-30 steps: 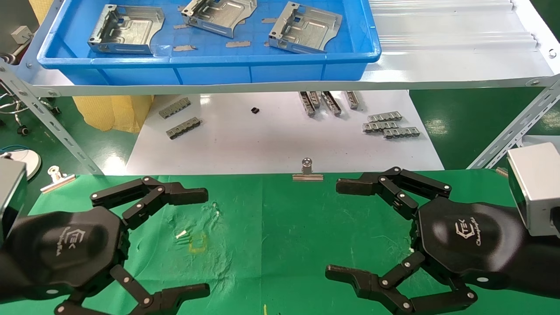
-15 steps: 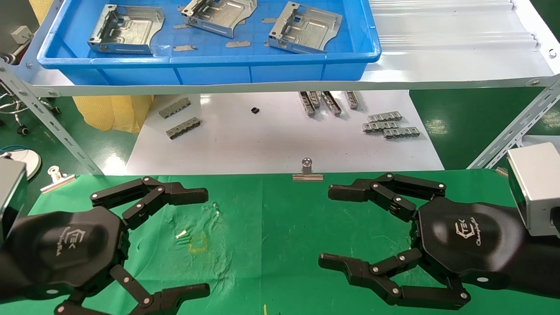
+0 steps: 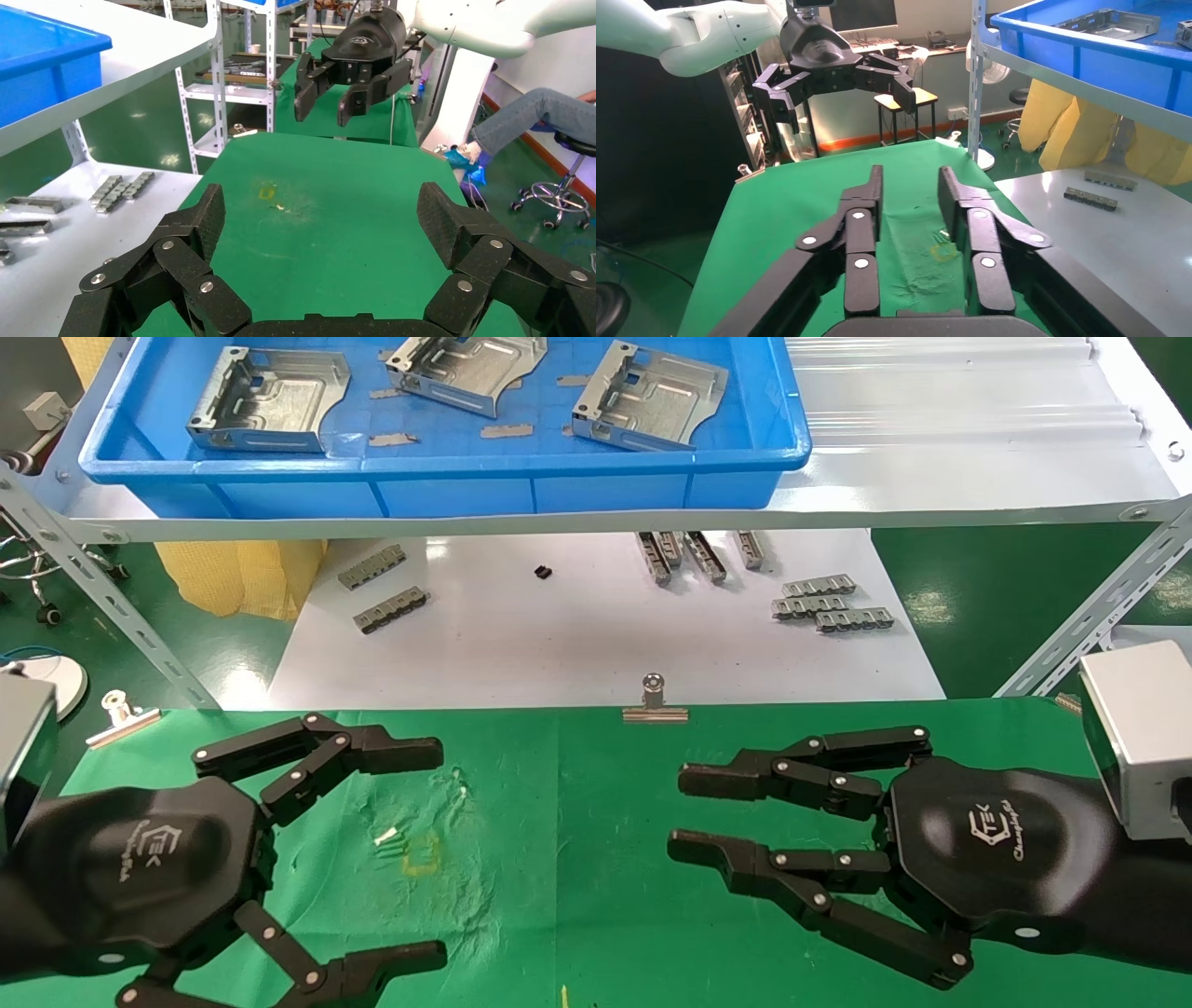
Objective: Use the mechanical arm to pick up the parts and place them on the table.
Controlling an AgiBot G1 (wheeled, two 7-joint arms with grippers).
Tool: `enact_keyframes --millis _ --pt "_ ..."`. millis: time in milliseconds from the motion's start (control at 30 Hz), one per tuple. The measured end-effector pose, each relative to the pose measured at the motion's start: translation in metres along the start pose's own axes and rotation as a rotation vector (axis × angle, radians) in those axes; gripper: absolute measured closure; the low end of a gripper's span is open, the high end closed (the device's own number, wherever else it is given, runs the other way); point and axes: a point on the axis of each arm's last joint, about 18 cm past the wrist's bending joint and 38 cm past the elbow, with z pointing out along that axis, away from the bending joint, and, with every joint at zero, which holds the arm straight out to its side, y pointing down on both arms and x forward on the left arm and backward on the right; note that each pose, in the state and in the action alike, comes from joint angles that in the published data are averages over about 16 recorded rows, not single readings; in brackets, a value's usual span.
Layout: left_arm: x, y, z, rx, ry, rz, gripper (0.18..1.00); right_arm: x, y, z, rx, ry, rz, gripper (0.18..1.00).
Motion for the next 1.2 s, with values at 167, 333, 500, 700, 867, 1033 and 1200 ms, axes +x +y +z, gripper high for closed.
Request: enact_keyframes --millis 167,333,500,700,867,1033,1200 --pt "0.000 0.000 0.000 -0.001 0.000 0.001 0.183 0.000 0.000 0.000 0.000 0.000 0.000 0.787" --pt "-0.006 -0.005 0.002 -0.001 -0.005 0.017 0.183 0.000 0.000 0.000 0.000 0.000 0.000 0.869" --pt "-0.028 -0.023 0.008 0.005 -0.038 0.065 0.183 0.000 0.000 0.000 0.000 0.000 0.000 0.928" --pt "-0.082 -0.059 0.019 0.011 -0.135 0.132 0.183 0.000 0.000 0.000 0.000 0.000 0.000 0.969" --pt "-0.149 -0.095 0.031 0.019 -0.291 0.161 0.183 0.000 0.000 0.000 0.000 0.000 0.000 0.984" --pt "-0.214 -0.114 0.047 -0.001 -0.472 0.142 0.183 0.000 0.000 0.000 0.000 0.000 0.000 0.987" --pt "-0.262 -0.117 0.062 -0.041 -0.642 0.104 0.183 0.000 0.000 0.000 0.000 0.000 0.000 0.988"
